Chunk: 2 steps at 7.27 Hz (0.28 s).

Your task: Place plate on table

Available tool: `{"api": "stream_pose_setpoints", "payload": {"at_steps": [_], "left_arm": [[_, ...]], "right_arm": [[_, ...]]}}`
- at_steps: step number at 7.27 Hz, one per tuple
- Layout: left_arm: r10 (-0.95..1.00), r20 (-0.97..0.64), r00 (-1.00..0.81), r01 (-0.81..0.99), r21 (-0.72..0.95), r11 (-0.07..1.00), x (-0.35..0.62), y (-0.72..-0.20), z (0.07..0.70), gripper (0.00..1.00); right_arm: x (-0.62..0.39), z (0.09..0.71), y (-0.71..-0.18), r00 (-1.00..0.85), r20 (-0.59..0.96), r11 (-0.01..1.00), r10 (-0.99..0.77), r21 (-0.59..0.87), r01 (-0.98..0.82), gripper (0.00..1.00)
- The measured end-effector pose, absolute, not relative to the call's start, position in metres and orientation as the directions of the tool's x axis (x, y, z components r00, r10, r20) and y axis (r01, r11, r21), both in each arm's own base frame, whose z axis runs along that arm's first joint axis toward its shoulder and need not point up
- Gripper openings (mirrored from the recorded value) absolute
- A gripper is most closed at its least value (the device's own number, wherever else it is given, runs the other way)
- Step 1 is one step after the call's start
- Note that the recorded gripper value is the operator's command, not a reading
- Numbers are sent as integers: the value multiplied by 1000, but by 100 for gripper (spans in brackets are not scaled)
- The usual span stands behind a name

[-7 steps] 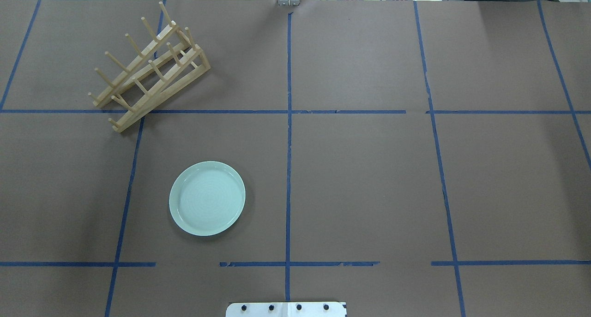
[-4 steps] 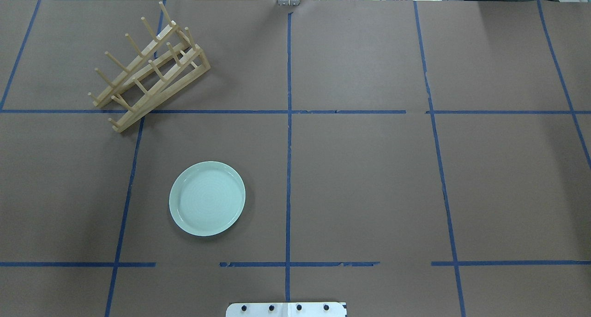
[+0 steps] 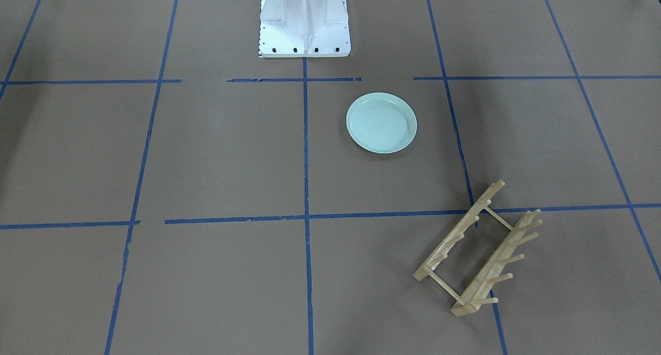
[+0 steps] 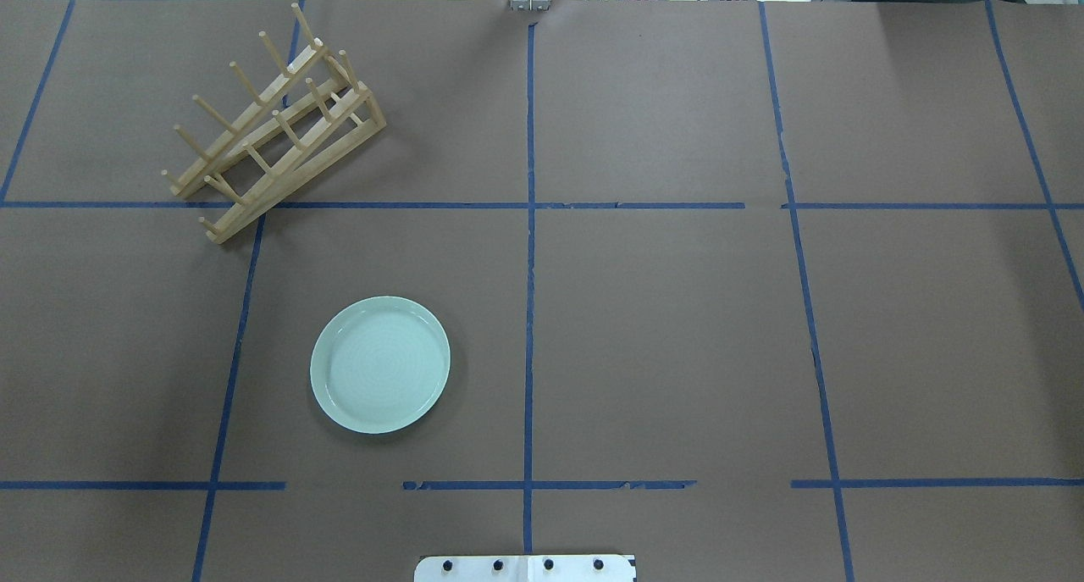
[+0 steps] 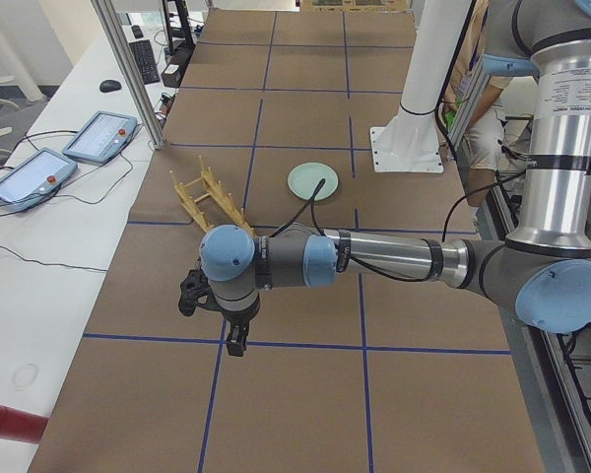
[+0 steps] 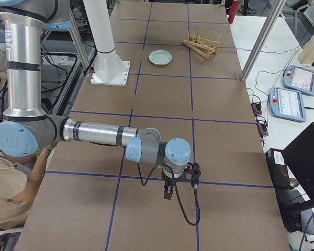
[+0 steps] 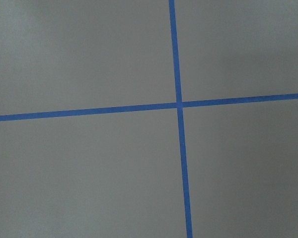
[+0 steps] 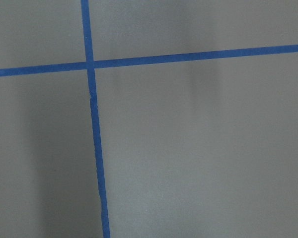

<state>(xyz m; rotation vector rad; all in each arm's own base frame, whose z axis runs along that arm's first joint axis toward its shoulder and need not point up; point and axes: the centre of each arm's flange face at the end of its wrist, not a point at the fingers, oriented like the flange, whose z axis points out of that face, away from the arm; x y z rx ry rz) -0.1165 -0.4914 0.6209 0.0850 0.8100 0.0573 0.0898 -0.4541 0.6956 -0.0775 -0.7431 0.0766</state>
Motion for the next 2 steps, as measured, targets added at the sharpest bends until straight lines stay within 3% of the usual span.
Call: {"api": "stream_pose_setpoints", "payload": {"at_steps": [2], "left_arm": [[87,-713,695,-21,101,995,-117,-495,620,100]], "right_arm": [[90,696,-454,734,672,994,97,-98,-42,100]]}}
